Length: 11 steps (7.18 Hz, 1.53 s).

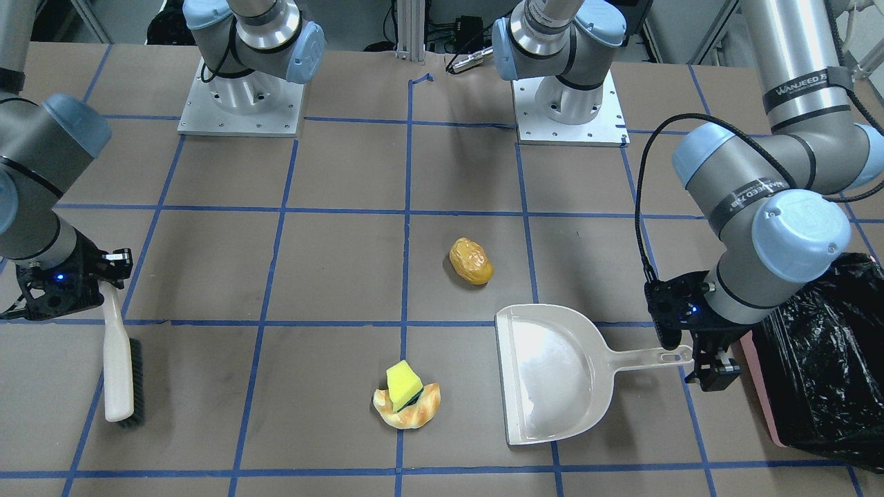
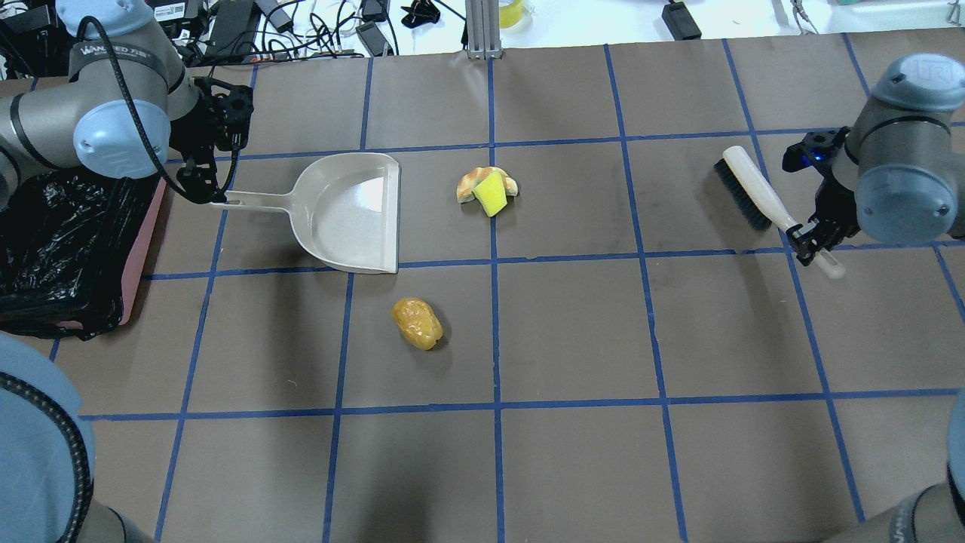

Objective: Sweep and dump trash into bin
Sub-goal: 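Grasp the dustpan handle with the left gripper while the right gripper grasps the white brush, then sweep the sponge and bread piece into the dustpan with the right gripper's brush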

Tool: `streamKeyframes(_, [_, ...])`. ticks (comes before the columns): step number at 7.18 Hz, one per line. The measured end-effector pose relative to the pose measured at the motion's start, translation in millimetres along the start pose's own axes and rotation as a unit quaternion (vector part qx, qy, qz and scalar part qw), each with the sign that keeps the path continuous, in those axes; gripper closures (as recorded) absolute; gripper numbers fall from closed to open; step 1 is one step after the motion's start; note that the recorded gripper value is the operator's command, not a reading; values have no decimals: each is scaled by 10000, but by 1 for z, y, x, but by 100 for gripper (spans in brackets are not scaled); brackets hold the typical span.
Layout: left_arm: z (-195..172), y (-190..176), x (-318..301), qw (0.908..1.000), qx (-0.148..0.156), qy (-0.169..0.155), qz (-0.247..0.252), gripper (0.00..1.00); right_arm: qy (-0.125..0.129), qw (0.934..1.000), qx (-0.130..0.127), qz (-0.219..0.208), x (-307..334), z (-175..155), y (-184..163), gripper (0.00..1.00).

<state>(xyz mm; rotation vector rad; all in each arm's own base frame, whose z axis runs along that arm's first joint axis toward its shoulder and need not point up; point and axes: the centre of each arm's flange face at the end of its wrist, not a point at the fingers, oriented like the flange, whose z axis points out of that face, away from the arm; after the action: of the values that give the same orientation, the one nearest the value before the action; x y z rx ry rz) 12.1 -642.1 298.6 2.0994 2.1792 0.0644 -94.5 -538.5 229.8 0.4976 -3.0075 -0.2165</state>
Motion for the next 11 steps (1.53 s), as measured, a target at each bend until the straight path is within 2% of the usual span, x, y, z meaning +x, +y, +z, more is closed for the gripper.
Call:
streamKeyframes(2, [17, 7, -4, 9999, 29, 92, 85, 5, 61, 9993, 70, 375, -4, -14, -3, 92])
streamKeyframes(4, [34, 15, -7, 10000, 30, 59, -54, 6, 186, 9974, 91, 690, -37, -36, -20, 92])
streamKeyframes(6, [47, 14, 1, 9993, 53, 155, -339, 9, 392, 9948, 37, 941, -113, -55, -47, 92])
streamKeyframes(7, [52, 13, 6, 9987, 65, 219, -447, 10, 428, 9914, 76, 1237, -158, -60, -59, 92])
streamKeyframes(9, [59, 9, 14, 9978, 130, 298, -572, 43, 477, 9852, 169, 1637, -246, -60, -76, 92])
streamKeyframes(11, [61, 8, 13, 9979, 167, 262, -569, 89, 402, 9856, 259, 1623, -311, -58, -99, 92])
